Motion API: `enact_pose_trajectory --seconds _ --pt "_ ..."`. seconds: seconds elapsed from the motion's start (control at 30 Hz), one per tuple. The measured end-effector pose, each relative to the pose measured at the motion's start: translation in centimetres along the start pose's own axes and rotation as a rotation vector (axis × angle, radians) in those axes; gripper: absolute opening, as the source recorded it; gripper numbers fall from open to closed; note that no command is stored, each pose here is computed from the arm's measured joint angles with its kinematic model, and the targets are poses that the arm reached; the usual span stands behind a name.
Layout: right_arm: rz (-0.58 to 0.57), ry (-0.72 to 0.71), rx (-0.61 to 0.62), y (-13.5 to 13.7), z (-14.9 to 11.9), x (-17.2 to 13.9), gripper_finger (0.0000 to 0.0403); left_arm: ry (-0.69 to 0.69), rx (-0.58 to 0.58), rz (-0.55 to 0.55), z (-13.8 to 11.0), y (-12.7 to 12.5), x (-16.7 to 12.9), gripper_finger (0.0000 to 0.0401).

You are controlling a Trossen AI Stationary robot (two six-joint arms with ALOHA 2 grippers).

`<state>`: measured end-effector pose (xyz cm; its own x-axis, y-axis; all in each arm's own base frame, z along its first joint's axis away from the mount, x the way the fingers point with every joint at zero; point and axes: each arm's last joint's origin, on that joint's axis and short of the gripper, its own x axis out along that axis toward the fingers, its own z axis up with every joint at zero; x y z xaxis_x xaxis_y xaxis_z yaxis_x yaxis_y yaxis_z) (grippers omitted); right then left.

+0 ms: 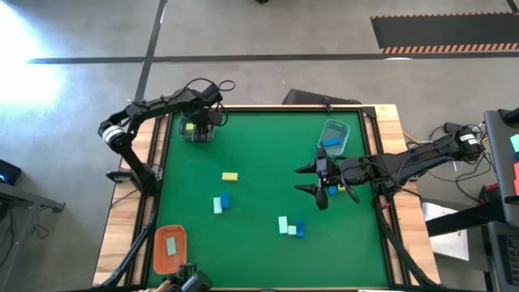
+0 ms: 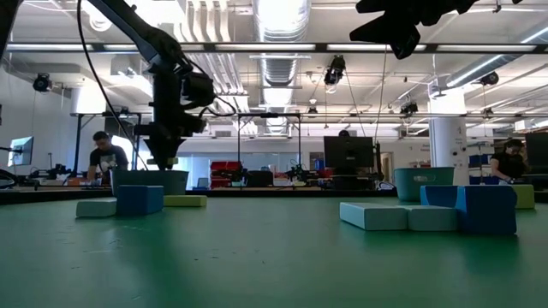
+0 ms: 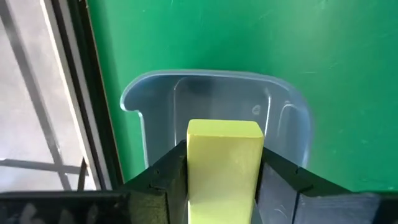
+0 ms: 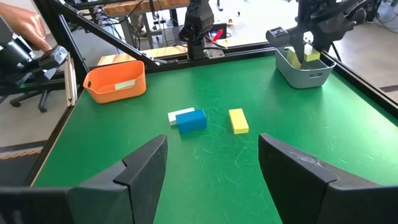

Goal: Sort & place blocks by color
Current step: Put the yellow block into the blue bin

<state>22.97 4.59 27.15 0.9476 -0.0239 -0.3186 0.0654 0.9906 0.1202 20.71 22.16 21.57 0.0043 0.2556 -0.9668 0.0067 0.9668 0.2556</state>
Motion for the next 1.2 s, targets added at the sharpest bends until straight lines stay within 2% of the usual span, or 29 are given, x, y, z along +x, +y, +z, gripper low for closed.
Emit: enact_pose_trajectory --seconds 0.13,1.2 --pt "0.000 0.000 0.000 0.00 0.00 0.00 0.0235 0.016 -0.012 0.048 0.07 0.26 -0.01 0.0135" --pt "0.000 0.007 -0.002 -0.01 -0.07 0.00 0.0235 0.024 -0.008 0.043 -0.04 0.15 0.07 0.0137"
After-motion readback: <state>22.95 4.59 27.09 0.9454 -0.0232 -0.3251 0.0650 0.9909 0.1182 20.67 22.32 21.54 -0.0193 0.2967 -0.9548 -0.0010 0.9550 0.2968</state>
